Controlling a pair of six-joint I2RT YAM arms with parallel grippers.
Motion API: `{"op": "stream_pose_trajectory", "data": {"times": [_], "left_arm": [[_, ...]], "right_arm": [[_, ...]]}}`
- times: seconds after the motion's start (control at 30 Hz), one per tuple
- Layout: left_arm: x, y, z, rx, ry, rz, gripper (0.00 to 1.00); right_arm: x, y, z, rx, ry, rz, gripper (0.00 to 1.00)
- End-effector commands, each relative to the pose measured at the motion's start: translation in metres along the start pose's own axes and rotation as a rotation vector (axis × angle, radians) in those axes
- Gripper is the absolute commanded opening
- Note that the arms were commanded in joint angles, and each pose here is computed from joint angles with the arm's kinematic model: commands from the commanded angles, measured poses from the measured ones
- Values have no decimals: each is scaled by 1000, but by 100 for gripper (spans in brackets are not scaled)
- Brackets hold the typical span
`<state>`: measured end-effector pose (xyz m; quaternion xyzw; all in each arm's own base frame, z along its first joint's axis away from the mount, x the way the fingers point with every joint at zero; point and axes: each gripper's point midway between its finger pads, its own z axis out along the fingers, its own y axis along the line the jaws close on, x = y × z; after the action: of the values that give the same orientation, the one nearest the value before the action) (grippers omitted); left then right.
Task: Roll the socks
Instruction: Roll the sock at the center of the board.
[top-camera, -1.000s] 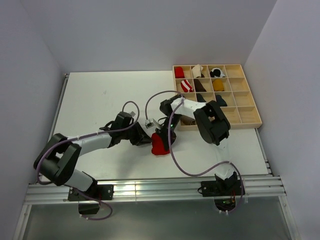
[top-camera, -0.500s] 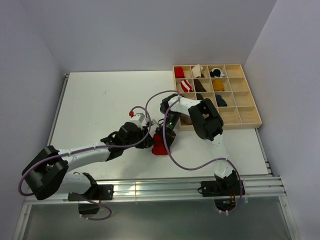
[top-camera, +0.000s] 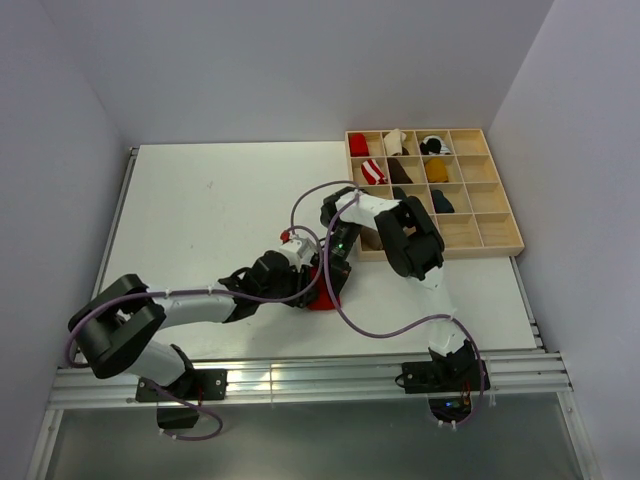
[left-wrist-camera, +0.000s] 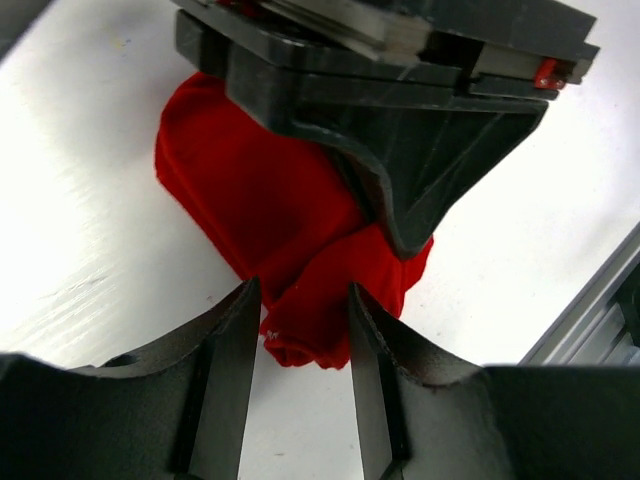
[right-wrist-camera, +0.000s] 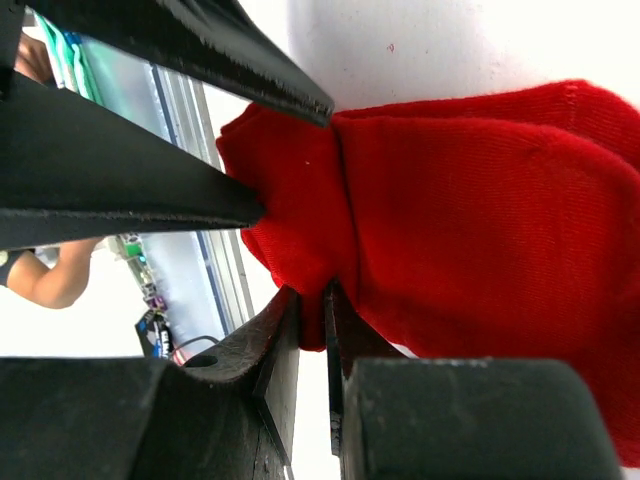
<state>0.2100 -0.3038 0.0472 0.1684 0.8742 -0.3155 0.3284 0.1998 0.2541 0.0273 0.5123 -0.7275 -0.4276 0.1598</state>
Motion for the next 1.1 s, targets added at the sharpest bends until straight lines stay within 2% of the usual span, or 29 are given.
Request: {"op": "stream_pose_trajectory", "data": {"times": [0.0,0.37,0.73,0.8,0.9,1.0,1.07], "left_arm": [[-14,-24,4,108,-32,43,45],[-18,-37,4,174,-46,20,46],[-2,-29,20,142,39,20,44],[1,-27,22,127,55,9,40],[10,-21,26,84,105,-8,27],[17,-22,28,67,150,-27,11],[22,-18,28,31,176,-47,3]], "right_arm": [[5,-14,-1,23,28,13,12],[5,-18,-1,34,26,43,11],[5,-22,0,58,21,54,11],[4,-24,0,76,19,58,11],[2,-27,-2,109,6,56,13],[-2,-35,-6,178,-18,51,20],[-10,-40,-10,226,-52,36,31]]}}
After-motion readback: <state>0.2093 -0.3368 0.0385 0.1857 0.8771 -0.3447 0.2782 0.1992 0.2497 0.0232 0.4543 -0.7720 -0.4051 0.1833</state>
